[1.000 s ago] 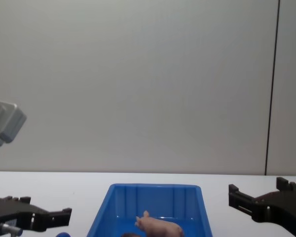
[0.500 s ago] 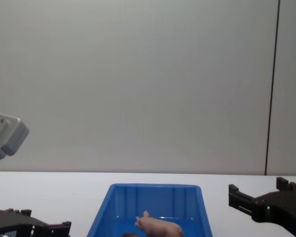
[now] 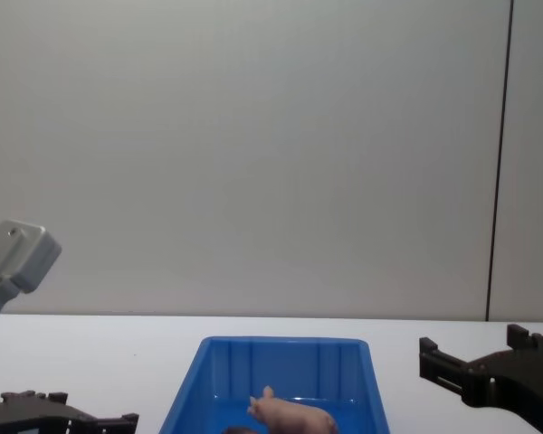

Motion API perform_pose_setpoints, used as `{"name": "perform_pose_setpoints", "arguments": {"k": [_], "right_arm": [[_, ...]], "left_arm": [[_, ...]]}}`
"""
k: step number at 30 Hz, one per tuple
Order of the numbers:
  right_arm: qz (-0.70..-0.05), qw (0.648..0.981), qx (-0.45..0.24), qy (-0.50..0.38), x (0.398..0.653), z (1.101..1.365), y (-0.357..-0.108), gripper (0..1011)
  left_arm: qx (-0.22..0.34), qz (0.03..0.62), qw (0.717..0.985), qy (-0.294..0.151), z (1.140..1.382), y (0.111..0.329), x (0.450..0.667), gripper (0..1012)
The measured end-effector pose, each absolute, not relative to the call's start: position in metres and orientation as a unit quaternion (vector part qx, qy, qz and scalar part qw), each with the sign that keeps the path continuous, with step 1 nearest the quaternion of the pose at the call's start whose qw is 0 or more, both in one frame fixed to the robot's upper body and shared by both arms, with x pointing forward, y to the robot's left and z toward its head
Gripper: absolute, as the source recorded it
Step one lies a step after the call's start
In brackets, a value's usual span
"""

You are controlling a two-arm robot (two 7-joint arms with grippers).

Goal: Pick up the two dolls from the table and place them into the box.

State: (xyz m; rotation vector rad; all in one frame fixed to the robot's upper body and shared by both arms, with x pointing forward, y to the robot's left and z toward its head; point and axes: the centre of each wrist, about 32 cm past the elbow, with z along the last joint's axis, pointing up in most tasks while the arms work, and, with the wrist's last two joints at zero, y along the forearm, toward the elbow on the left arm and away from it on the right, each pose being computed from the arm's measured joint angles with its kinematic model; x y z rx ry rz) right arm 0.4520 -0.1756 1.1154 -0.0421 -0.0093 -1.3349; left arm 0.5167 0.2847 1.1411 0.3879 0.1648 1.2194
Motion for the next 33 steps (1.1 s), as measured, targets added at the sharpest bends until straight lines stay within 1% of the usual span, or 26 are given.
{"name": "perform_pose_setpoints", "arguments": {"k": [17,33], "right_arm": [[-0.619,0.785,-0.02,-0.004,0.452,1.1154,-0.1756,1001],[-0.619,0.785,-0.02,-0.004,0.452,1.1154,-0.1756,1001]], "left_arm": [[0.179,0.552,0.81,0.088,1.1391,0.2852,0.5252,1001],[0.163,0.542,0.82,0.085,1.1452,0.2858,0.5224,1001]]}}
